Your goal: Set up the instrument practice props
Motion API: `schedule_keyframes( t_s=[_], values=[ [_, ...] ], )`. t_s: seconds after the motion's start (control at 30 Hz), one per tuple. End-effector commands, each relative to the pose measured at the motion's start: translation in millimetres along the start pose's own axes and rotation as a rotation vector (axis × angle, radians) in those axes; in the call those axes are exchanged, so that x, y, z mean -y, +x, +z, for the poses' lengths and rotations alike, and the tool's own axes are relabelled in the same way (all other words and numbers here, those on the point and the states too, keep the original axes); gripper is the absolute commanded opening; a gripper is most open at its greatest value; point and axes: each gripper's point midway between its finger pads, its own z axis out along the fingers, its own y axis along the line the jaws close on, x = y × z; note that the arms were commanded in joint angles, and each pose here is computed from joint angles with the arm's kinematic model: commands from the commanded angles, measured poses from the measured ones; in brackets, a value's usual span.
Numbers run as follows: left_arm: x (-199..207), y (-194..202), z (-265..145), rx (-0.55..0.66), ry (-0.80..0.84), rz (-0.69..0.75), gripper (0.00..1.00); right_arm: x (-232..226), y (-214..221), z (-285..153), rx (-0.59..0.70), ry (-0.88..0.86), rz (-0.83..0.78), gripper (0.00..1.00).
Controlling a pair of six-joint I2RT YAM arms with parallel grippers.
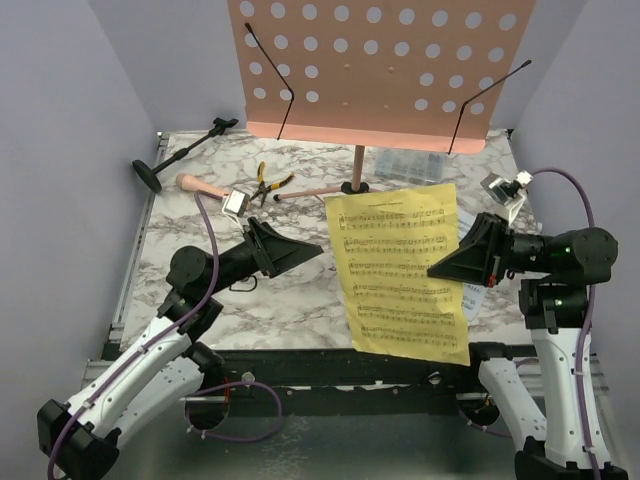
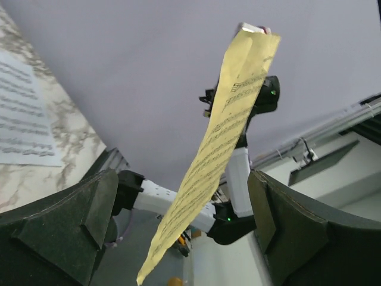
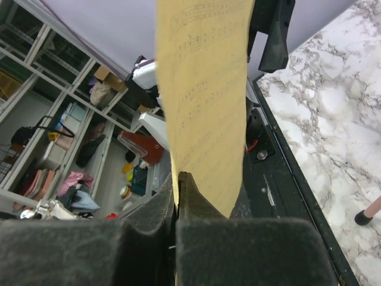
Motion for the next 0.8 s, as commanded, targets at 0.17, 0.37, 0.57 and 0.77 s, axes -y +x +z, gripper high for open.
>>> schedule_keyframes(
  t_s=[0.17, 0.37, 0.57, 0.77],
  values=[
    [79.9, 30.5, 34.0, -0.131, 0.32, 0.108, 0.89, -20.4, -35.0, 4.2, 0.022, -0.024, -0.039, 0.0],
    [90.1, 11.4, 44.3, -0.03, 0.339, 0.164, 0.39, -21.2, -51.8, 5.1, 0.045, 0.052, -0.082, 0.05],
    [105.2, -5.2, 61.9, 0.016, 0.358, 0.23, 0.1, -26.3, -67.0, 5.8, 0.068, 0.077, -0.135, 0.16],
    [128.8, -22.2, 70.3, 0.069, 0.385, 0.35, 0.0, -29.2, -99.4, 6.9, 0.127, 0.14, -0.187, 0.33]
  ],
)
